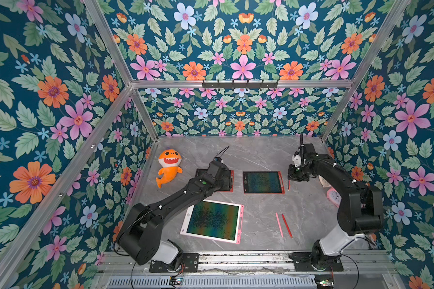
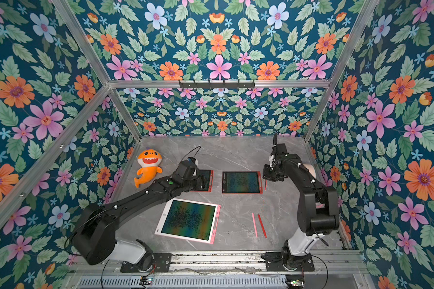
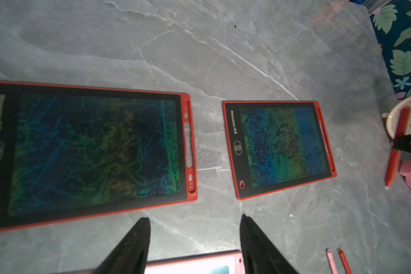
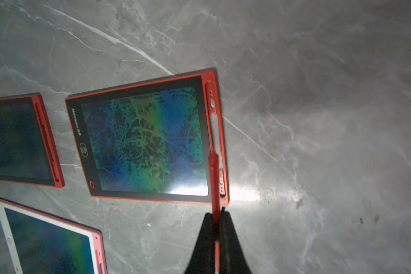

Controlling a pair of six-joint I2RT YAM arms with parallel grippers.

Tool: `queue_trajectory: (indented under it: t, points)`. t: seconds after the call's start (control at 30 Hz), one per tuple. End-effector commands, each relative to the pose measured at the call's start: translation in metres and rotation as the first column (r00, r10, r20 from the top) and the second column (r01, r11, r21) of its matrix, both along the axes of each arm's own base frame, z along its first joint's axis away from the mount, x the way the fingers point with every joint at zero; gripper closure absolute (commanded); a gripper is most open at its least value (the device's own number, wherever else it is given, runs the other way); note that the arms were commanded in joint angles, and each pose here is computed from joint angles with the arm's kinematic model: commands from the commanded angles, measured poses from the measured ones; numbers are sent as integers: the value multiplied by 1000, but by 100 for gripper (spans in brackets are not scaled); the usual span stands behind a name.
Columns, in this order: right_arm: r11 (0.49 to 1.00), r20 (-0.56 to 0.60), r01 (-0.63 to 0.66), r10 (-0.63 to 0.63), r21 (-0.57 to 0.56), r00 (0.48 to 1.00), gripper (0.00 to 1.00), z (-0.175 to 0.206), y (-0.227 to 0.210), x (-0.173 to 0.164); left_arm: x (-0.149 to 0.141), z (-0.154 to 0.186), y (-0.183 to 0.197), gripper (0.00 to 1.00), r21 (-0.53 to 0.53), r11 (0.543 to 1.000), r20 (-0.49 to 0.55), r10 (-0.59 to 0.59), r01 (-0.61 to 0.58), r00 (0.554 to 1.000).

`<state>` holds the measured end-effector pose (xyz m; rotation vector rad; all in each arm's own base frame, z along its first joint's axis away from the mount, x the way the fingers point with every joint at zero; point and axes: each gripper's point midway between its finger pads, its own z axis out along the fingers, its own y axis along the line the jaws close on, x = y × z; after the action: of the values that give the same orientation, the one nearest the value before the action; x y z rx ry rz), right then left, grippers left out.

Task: Place the stylus back onto the writing tablet
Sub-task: Place the stylus on the writing tablet.

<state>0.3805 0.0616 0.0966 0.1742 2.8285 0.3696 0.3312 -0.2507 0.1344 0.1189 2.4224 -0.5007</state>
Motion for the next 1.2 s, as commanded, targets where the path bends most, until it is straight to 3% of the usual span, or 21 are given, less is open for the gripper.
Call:
queue_trajectory:
  t: [0.0,0.3,0.73,1.17]
  points:
    - [995,-39,-92,90,-33,995,100,-9,-1,4,11,8,-26,39,-57,998,13,-14,15,1000]
    - [993,-65,-110,107,-33,992,100,-27,2,25,11,-23,-78,55,-86,996,-95,-19,11,995]
    - [996,-80,-90,89,-1,993,100,-38,7,32,24,-64,-110,100,-82,994,-198,51,-68,979]
    - [996,-117,-87,90,28,989,100,-47,13,30,11,-99,-93,100,15,993,-291,113,-113,950]
